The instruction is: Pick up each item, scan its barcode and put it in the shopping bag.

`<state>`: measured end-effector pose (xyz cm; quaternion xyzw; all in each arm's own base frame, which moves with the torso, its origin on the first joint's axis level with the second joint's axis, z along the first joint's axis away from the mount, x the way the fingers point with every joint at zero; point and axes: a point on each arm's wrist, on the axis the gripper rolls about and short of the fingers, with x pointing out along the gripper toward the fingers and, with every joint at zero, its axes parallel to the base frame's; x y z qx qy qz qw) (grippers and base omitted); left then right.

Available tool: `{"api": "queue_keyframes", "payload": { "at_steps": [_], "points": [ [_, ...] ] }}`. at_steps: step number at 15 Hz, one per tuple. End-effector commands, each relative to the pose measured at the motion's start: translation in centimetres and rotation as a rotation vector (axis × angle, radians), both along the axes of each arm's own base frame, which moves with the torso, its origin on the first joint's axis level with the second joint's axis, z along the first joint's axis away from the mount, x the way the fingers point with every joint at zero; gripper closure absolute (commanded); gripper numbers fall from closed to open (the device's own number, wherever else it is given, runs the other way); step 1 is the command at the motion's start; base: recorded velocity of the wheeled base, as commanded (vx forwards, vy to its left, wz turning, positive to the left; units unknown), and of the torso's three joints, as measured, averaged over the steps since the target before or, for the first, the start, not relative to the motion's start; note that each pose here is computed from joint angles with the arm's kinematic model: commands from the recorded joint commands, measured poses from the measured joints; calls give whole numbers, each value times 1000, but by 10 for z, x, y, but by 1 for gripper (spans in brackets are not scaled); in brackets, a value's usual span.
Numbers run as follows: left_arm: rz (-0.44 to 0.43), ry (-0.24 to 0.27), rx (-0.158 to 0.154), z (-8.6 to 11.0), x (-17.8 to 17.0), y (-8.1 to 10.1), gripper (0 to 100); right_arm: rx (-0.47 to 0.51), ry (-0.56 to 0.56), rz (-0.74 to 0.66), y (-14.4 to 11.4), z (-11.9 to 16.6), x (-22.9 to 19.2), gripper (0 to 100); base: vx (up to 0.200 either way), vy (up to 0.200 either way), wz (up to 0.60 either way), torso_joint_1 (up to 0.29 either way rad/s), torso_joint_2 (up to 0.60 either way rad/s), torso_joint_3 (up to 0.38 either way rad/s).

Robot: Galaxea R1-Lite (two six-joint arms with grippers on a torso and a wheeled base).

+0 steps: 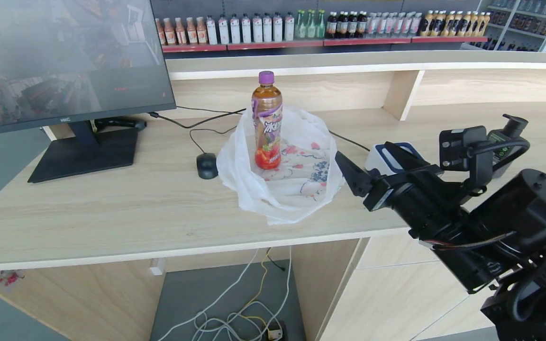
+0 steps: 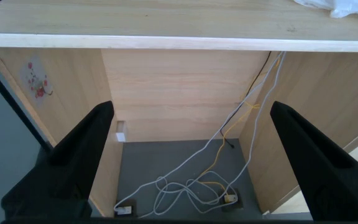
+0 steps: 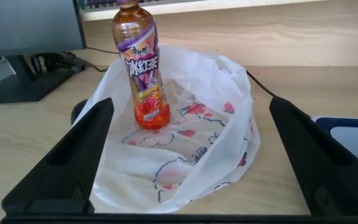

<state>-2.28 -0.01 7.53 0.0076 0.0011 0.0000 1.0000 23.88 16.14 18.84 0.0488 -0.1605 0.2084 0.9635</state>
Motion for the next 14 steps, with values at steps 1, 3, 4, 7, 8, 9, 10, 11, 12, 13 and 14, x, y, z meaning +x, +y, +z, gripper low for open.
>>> {"api": "queue_keyframes", "payload": {
  "at_steps": [1,3,4,7,8,9,10,11,12,13,14],
  "points": [
    [0,-1,-4,0,0,0,0,-14,20,2,-1,-5,-3,0,0,0,0,0,0,0],
    [2,-1,0,0,0,0,0,-15,21,2,-2,-6,-4,0,0,-200,0,7,10,7],
    [2,-1,0,0,0,0,0,-17,25,4,-2,-7,-4,0,0,-200,0,17,12,-2],
    [2,-1,-4,0,0,0,0,-22,28,19,1,-7,-8,0,0,-200,0,-7,2,5],
    [3,-2,-18,0,0,0,0,-22,28,17,0,-7,-9,0,0,-200,0,2,2,2],
    [3,-2,-21,0,0,0,0,-24,33,18,-1,-8,-11,0,0,-200,0,22,7,-2],
    [3,-2,-21,0,0,0,0,-27,37,18,-2,-9,-12,0,0,-200,0,12,2,2],
    [3,-2,-21,0,0,0,0,-27,38,18,-2,-9,-11,0,0,-200,0,7,-2,2],
    [3,-2,-21,0,0,0,0,-28,39,16,-2,-10,-11,0,0,-200,0,-7,-2,2],
    [3,-2,-21,0,0,0,0,-28,39,16,-2,-10,-11,0,0,-200,0,2,-2,2],
    [3,-2,-21,0,0,0,0,-28,39,18,-2,-10,-11,0,0,-200,0,7,-2,7]
  ]
}}
